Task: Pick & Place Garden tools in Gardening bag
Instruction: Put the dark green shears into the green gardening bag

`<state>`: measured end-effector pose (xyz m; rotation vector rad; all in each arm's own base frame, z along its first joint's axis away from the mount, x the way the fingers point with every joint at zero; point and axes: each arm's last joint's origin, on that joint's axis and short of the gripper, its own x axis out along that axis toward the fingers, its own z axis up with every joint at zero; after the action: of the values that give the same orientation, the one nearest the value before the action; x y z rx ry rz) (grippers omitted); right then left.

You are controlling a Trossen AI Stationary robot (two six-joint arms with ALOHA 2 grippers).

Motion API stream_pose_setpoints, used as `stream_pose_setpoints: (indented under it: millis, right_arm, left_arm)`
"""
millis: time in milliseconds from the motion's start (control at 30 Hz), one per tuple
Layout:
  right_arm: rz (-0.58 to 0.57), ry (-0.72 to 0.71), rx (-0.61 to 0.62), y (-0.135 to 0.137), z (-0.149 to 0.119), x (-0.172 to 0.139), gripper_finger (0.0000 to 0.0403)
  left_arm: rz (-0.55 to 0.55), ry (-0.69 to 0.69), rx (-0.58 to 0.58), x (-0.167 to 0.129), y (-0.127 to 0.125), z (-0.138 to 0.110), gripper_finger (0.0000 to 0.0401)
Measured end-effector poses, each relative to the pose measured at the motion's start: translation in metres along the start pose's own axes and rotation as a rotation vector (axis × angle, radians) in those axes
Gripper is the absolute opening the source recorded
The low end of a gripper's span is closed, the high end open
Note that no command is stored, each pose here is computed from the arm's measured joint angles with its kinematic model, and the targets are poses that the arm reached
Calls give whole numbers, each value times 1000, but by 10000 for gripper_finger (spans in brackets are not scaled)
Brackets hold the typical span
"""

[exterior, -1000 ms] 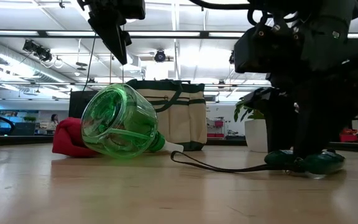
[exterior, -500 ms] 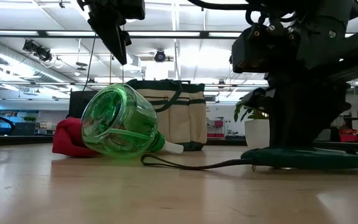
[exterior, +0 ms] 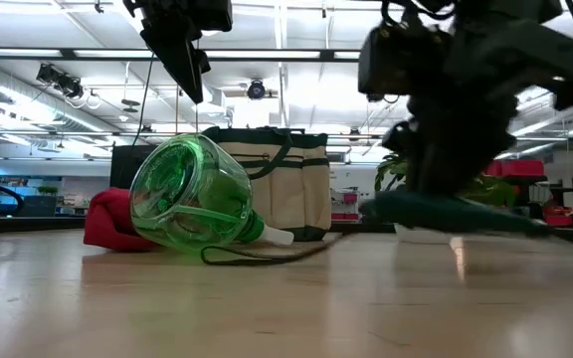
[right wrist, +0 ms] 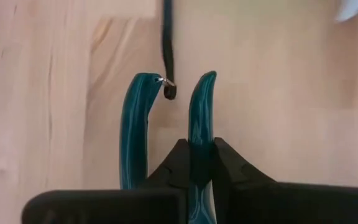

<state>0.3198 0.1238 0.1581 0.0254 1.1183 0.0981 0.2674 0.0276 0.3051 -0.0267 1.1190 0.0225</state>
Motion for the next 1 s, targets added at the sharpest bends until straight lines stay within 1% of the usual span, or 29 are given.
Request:
stream_pose_setpoints:
  millis: [367,633,733,933,1000]
  right_arm:
    - [-53,-158,22,-24,18,-42,22]
    - [-173,-300,78,-43,26,-76,22]
    - [-204,-356,106,-51,30,-86,22]
    - [-242,-488,118,-68,41,-103,22]
    - [-272,-534,124,-74,45,-109,22]
  left_arm:
    - [0,0,0,0,0,0,177]
    - [0,-1,0,0,0,0,177]
    - [0,-1,-1,0,0,0,177]
    - [0,-1,-1,0,0,0,177]
    - [0,-2,0,0,0,0,177]
